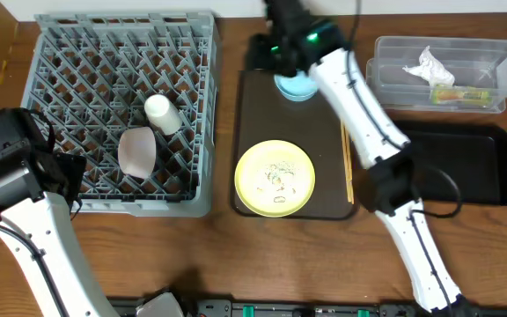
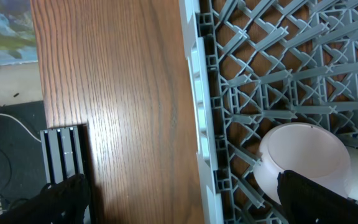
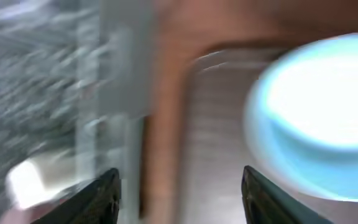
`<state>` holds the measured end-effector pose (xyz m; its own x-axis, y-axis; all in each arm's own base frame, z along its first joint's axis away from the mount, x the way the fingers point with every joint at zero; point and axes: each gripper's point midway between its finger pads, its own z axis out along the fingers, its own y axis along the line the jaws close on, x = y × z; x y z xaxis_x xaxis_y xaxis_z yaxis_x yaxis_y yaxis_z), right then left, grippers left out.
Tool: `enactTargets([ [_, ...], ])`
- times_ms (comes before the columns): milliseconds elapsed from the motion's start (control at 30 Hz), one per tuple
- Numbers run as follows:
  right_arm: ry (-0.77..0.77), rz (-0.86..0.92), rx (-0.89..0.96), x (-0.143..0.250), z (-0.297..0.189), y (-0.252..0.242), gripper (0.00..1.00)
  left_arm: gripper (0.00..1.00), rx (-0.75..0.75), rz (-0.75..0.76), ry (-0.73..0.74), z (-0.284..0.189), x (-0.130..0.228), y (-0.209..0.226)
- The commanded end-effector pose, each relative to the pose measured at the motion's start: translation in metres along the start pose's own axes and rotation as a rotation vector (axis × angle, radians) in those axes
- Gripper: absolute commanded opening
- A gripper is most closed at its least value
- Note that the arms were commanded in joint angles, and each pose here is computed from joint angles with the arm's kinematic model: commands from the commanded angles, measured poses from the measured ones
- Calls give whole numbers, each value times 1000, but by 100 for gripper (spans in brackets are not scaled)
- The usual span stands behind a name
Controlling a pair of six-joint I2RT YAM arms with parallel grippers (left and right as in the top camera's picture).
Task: Sort waste into correct bins and load items into the dishwasher
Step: 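Move the right gripper to the light-blue bowl and grasp its rim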
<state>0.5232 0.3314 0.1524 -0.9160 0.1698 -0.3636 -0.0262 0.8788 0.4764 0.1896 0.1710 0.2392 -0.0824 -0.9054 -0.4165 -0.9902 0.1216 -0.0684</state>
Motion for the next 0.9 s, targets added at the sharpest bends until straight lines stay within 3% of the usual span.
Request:
enactTargets([
  [0,-100,-48,193,-18,1,-38,60,98,3,-14,-17,-4,-4,2],
  [167,-107,-110,273,-18,20,-58,61,98,3,-14,-17,-4,-4,2],
  [233,-100,-120,295,-16,30,-65,65,98,3,-14,-17,-4,-4,2],
  [600,-11,-292,271,14,84,-65,68,98,3,-14,-17,-4,-4,2],
  [767,-1,-350,321,25,97,-69,64,98,3,-14,-17,-4,-4,2],
  [867,7,-361,344,29,98,-72,48,98,3,-14,-17,-4,-4,2],
])
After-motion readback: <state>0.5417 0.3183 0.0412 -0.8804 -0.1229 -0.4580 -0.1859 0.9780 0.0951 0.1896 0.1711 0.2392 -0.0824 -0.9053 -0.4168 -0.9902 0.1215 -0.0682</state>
